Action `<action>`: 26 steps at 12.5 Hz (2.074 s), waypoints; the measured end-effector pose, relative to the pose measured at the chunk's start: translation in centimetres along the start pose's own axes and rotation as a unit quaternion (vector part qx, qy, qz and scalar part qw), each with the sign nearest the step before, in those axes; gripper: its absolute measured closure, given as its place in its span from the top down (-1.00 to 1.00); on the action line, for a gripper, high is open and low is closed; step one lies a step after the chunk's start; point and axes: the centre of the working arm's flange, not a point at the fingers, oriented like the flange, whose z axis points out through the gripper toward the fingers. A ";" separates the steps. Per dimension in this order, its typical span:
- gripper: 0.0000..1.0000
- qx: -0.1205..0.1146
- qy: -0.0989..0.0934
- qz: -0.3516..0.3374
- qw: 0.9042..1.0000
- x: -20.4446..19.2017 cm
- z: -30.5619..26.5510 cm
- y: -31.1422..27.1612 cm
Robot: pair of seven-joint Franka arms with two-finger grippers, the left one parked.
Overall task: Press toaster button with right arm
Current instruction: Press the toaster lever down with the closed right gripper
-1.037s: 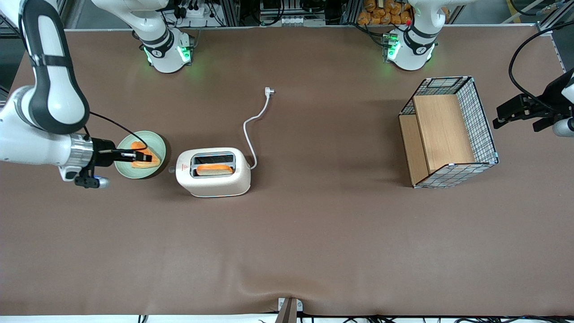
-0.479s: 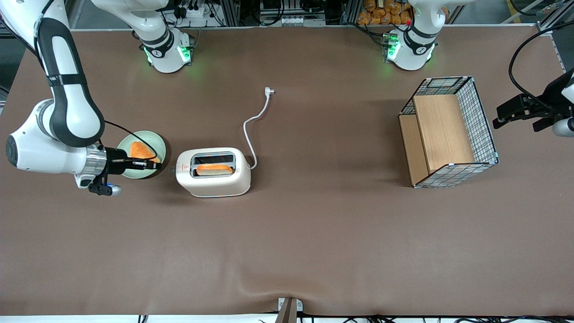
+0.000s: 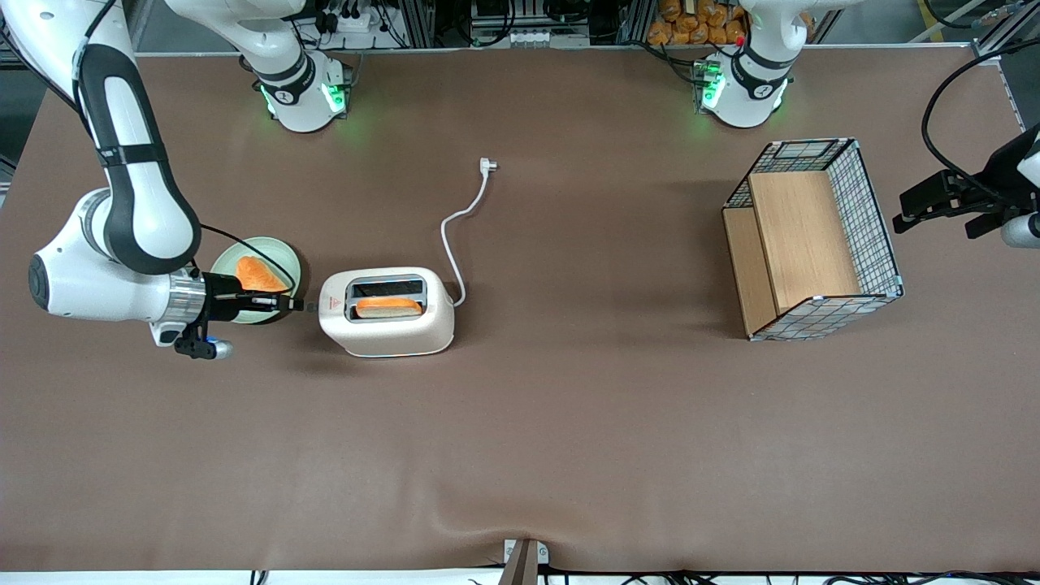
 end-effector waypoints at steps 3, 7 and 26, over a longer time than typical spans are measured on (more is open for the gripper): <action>-0.98 -0.001 -0.002 -0.003 1.000 0.0 0.3 -0.3; -0.98 -0.003 -0.008 -0.006 1.000 0.3 1.3 0.1; -0.98 0.005 -0.009 -0.036 0.999 1.8 5.2 2.7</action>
